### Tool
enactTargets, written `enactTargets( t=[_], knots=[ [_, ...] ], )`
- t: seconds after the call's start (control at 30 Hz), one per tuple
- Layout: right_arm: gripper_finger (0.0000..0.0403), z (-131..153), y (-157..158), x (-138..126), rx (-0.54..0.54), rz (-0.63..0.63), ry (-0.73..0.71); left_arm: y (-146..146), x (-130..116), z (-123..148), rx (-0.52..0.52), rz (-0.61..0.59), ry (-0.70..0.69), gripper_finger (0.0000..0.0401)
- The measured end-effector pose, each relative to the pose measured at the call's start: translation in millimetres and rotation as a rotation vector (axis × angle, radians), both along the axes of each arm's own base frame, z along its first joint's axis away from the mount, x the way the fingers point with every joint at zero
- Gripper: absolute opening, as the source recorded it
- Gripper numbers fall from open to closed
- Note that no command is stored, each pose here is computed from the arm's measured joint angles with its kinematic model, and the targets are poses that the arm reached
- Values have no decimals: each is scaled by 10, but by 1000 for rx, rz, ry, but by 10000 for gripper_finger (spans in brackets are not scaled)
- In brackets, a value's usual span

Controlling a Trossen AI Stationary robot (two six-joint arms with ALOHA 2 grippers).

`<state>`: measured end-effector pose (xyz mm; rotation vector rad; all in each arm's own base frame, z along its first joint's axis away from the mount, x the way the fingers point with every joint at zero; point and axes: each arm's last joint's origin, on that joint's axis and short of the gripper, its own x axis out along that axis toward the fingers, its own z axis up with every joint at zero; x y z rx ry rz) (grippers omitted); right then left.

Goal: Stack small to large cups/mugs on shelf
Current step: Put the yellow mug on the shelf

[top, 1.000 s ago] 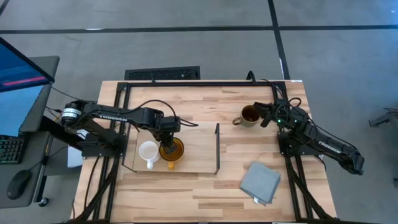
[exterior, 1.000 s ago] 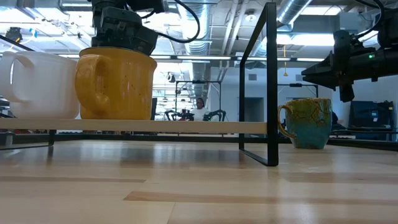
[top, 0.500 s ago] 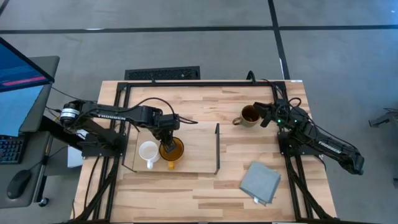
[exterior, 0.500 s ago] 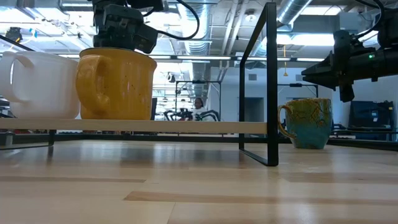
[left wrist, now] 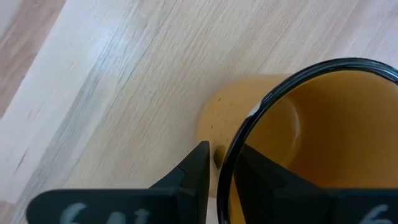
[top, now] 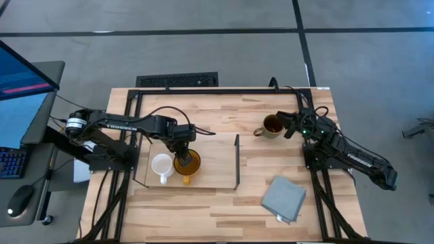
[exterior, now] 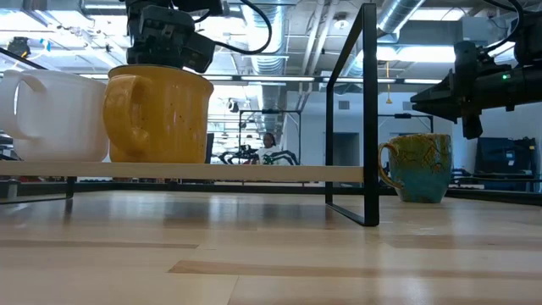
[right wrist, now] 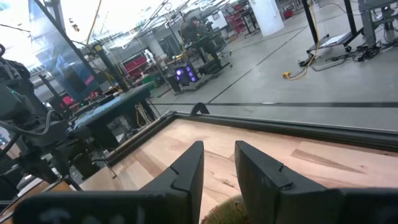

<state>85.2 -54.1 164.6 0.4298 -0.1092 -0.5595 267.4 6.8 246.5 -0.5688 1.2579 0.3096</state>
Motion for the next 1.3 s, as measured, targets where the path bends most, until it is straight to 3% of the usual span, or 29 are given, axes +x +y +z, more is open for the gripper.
enactTargets(
  t=[0.97,1.1,1.3],
  knots=[
    [113,0,0,0,6,0,-4,63,2,1,-18,33,-5,58],
    [113,0,0,0,4,0,-2,59,3,2,-35,38,-5,82],
    [113,0,0,0,1,0,-1,62,2,1,-26,47,-4,157]
  ],
)
